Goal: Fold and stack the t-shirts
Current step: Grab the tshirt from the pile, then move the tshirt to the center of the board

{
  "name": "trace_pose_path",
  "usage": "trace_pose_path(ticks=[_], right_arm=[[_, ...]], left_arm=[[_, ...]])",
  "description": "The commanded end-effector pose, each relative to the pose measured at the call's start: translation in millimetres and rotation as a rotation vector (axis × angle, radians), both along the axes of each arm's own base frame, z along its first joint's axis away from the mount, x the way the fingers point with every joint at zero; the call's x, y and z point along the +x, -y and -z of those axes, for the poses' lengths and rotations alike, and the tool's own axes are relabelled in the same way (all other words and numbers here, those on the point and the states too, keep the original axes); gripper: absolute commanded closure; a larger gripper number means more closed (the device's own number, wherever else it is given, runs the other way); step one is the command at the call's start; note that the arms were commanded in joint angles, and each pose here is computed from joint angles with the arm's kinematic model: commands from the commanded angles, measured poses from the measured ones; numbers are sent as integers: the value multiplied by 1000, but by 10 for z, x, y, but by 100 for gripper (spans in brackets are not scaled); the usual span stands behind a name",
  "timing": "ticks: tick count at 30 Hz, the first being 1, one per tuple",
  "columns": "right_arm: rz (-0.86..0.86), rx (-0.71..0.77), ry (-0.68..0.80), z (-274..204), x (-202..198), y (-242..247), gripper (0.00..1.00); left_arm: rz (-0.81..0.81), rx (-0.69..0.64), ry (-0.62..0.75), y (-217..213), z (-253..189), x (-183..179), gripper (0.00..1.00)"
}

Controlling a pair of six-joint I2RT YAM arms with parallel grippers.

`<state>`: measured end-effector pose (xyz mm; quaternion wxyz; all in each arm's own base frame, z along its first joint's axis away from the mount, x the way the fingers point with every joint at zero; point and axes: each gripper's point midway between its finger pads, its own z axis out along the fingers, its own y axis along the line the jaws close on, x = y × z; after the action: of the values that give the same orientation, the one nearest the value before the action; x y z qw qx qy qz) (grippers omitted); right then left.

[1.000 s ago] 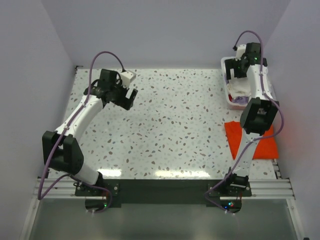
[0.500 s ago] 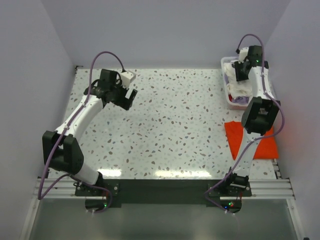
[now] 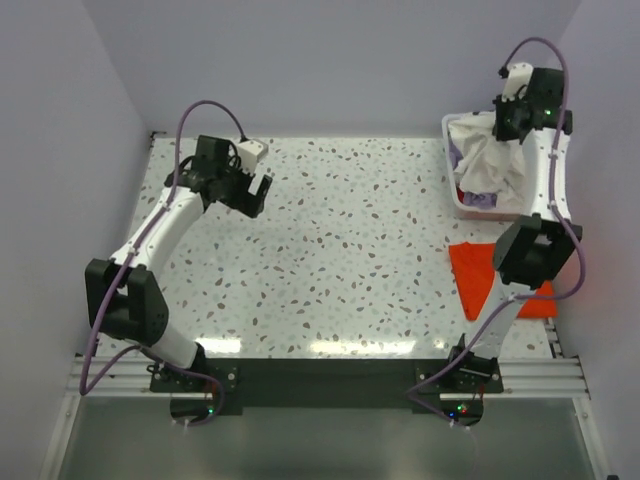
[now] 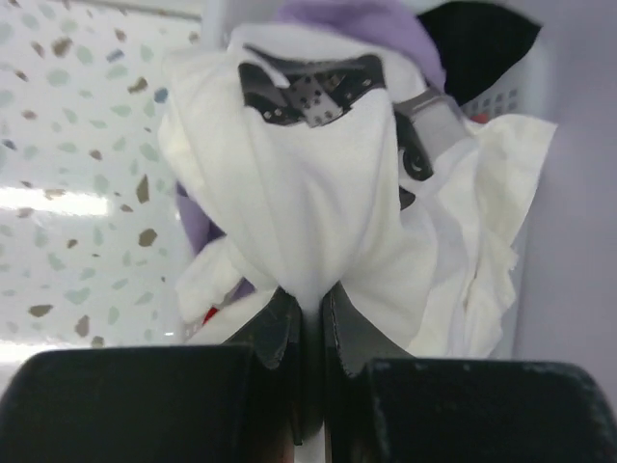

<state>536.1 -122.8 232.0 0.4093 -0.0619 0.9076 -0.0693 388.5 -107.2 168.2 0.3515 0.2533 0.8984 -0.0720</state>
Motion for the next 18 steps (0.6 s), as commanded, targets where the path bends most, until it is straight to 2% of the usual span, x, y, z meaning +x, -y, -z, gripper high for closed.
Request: trace_pose_path(ticks=[1,2,11,15,17,18], right_arm=[[-78,30,382,-1628,-269,-288,100],[-86,45,440,-1867,-376,-352,100],[-308,248,733,-3050,-1029,-1168,100],[-452,336,749,-3230,-1316,-1827,100],[-481,360,699,-3058,-1346,-2030,100],[-559,391,676,-3017,-1482,-2383,100]], left_arm=[[-8,-66,44,-4,-263,62,0],[-19,-73,44,-42,-274,69,0],[-55,-195,48,-171,-446,131,0],[-78,-247,73,-308,-586,132,0],[-74,-271,81,-334,-646,111,0],[-63,-286,88,-329,-692,82,0]])
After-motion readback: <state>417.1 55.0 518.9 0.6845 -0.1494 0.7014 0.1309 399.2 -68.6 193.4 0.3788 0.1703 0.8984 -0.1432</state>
